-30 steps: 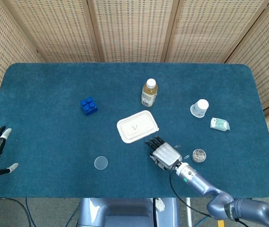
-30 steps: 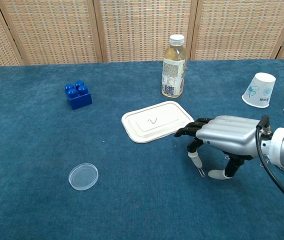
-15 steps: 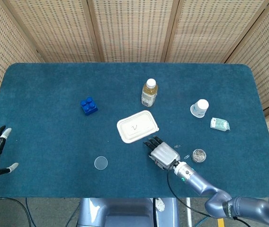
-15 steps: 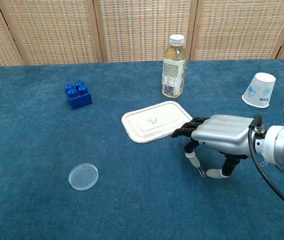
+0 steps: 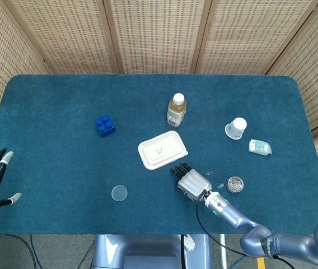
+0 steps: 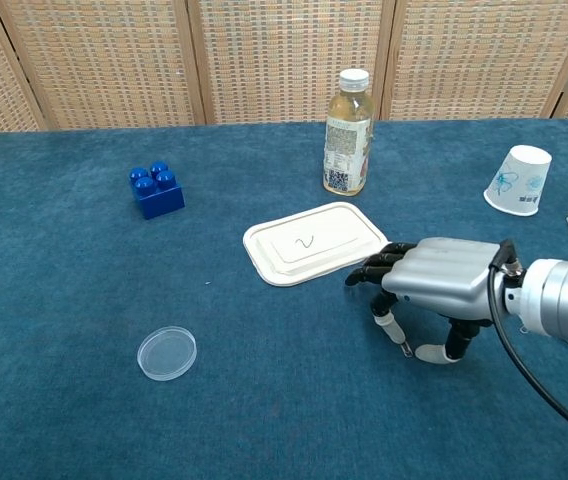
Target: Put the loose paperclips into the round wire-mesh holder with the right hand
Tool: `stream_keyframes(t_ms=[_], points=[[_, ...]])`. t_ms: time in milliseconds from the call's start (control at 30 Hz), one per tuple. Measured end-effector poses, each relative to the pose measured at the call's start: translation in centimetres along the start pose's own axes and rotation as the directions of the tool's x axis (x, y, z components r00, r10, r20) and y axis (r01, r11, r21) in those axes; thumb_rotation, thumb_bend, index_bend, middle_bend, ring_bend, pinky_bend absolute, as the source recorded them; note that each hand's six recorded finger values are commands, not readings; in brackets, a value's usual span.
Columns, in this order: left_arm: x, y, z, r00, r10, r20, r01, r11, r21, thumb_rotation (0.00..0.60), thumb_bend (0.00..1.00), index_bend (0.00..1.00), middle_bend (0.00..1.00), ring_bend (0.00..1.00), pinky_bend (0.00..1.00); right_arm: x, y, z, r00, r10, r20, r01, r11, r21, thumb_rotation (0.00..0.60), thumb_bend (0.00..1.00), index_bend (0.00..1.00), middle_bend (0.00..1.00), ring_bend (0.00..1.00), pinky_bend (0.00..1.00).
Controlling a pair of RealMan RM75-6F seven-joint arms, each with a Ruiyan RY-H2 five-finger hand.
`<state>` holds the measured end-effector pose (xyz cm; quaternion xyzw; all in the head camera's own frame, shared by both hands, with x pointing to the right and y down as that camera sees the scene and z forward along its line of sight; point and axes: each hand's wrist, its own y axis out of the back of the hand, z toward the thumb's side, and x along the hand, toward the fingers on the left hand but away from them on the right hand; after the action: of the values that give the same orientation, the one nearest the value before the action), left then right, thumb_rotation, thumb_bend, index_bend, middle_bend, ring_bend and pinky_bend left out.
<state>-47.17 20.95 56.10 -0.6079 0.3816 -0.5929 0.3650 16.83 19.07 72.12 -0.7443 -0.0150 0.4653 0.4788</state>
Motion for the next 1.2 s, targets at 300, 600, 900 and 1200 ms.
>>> stream_keyframes(t_ms=[300, 600, 900, 1200], points=[[0.0, 0.0, 0.1, 1.0, 0.002, 0.002, -0.002, 1.0, -0.001, 0.6, 0.0, 0.0, 0.0, 0.0, 0.0, 0.3, -0.3, -0.1, 1.0, 0.014, 0.007, -0.014, 1.0, -0.015, 0.6, 0.31, 0.49, 0.06, 0.0, 0.01], [0.0, 0.1, 0.0, 1.0, 0.003, 0.001, -0.003, 1.0, -0.003, 0.6, 0.0, 0.0, 0.0, 0.0, 0.0, -0.2, -0.2, 0.8, 1.0, -0.012, -0.023, 0.011, 0.999, -0.044, 0.6, 0.31, 0.49, 0.06, 0.0, 0.01], [0.0, 0.1, 0.0, 1.0, 0.004, 0.003, -0.004, 1.0, -0.005, 0.6, 0.0, 0.0, 0.0, 0.0, 0.0, -0.4, -0.2, 1.0, 0.998, -0.042, -0.035, 0.04, 0.997, -0.06, 0.6, 0.31, 0.49, 0.06, 0.0, 0.01], [0.0, 0.2, 0.0, 1.0, 0.002, 0.002, -0.002, 1.0, -0.008, 0.6, 0.0, 0.0, 0.0, 0.0, 0.0, -0.8, -0.3, 1.5, 0.997, -0.05, -0.051, 0.046, 0.997, -0.066, 0.6, 0.4, 0.51, 0.06, 0.0, 0.01]])
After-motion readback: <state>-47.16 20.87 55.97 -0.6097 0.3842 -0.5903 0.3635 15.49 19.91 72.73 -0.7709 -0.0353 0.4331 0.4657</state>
